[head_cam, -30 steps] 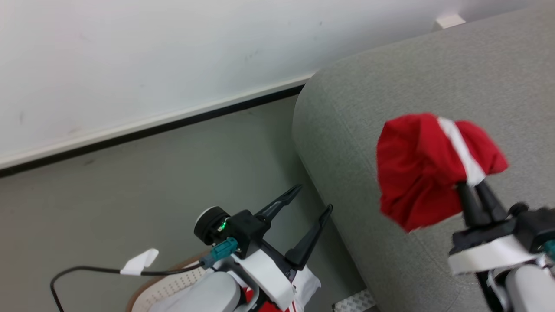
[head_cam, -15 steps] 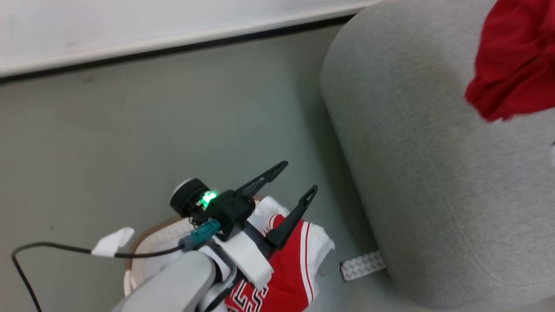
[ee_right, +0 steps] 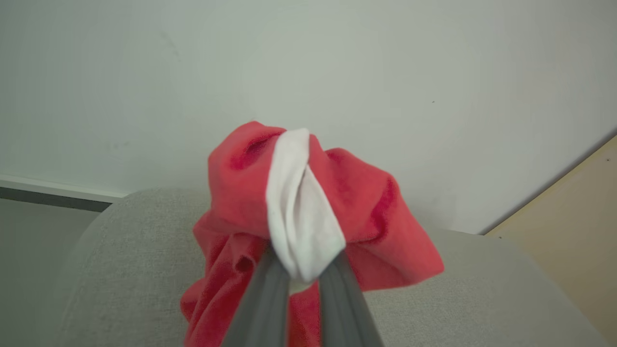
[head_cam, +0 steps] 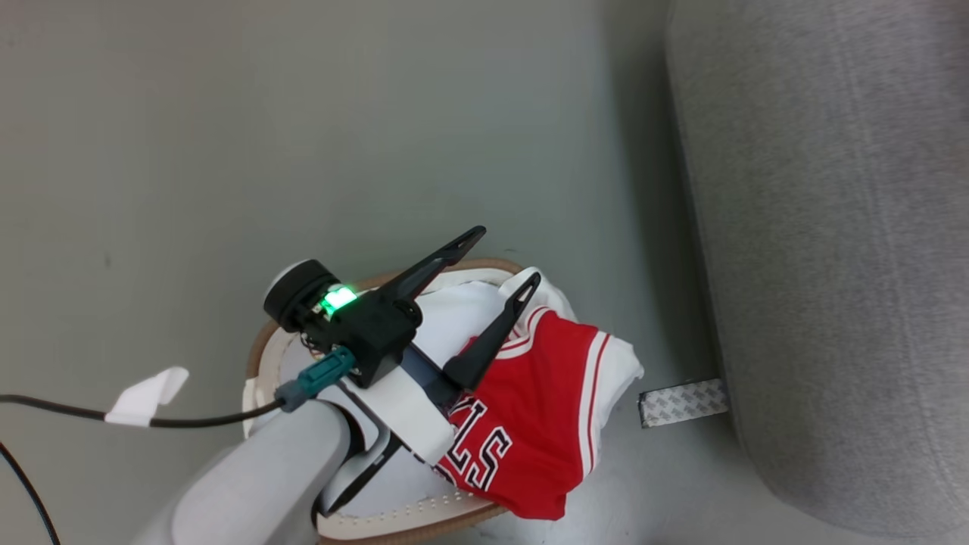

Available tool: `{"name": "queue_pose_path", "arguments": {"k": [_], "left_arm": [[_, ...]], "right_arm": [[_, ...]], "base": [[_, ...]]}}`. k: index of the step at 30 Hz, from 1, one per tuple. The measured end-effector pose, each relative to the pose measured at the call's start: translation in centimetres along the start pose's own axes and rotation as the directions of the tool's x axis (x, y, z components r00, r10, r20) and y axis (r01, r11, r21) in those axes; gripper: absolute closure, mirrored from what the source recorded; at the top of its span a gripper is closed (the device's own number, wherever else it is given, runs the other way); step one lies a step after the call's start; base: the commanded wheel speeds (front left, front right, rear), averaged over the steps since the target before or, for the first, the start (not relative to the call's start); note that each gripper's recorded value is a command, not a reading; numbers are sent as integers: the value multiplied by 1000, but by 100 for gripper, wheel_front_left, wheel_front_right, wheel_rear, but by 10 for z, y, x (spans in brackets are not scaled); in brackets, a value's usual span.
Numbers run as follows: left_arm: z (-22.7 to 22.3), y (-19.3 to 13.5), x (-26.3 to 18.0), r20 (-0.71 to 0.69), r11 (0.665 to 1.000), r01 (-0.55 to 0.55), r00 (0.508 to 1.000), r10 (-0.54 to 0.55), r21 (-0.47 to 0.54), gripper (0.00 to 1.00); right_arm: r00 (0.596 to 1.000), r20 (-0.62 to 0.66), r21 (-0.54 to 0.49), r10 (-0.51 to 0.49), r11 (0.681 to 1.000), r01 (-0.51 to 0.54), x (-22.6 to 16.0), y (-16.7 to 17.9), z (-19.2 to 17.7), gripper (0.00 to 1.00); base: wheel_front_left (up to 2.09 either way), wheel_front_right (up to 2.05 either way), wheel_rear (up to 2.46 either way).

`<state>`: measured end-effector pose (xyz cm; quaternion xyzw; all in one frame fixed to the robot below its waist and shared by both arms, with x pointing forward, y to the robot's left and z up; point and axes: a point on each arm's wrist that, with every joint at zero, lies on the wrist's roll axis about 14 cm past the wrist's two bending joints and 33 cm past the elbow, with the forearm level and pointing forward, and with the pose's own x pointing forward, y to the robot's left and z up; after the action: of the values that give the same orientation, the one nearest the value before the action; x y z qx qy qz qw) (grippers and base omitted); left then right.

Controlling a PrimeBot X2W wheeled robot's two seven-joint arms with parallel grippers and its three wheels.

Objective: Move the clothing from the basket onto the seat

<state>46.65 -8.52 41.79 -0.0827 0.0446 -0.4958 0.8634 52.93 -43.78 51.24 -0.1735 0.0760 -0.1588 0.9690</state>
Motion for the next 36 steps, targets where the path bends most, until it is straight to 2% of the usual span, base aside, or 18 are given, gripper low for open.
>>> {"name": "queue_pose_path", "arguments": {"k": [3,9,11,13,14,27,31,36], "left_arm": [[-7,11,-5,-9,1000,-26,1000,26,-7,0],[-14,22,-10,-23,998,-58,998,57,-8,0],[-12,24,-10,-17,998,-64,998,64,-4,0],[-11,24,-10,-15,998,-65,998,65,-3,0],[-10,24,-10,-14,998,-65,998,65,-1,0],[30,8,-14,45,995,-96,994,95,38,0],[50,4,-22,72,989,-137,988,133,54,0],[81,4,-40,118,971,-224,970,213,85,0]], "right_arm": [[990,-140,-20,14,1000,-17,4,12,-41,100],[926,-376,-25,24,999,-37,-7,26,-103,98],[921,-389,-21,23,999,-34,-8,26,-107,80],[923,-385,-21,22,999,-33,-6,26,-104,45],[924,-381,-24,23,999,-35,-6,26,-102,0],[939,-338,-55,66,995,-89,-32,21,-73,0],[967,-240,-57,88,993,-104,-40,14,-39,0],[991,-44,-6,125,992,-125,-55,14,20,0]], "base": [[0,0,0],[0,0,0],[0,0,0],[0,0,0],[0,0,0],[0,0,0],[0,0,0],[0,0,0]]}}
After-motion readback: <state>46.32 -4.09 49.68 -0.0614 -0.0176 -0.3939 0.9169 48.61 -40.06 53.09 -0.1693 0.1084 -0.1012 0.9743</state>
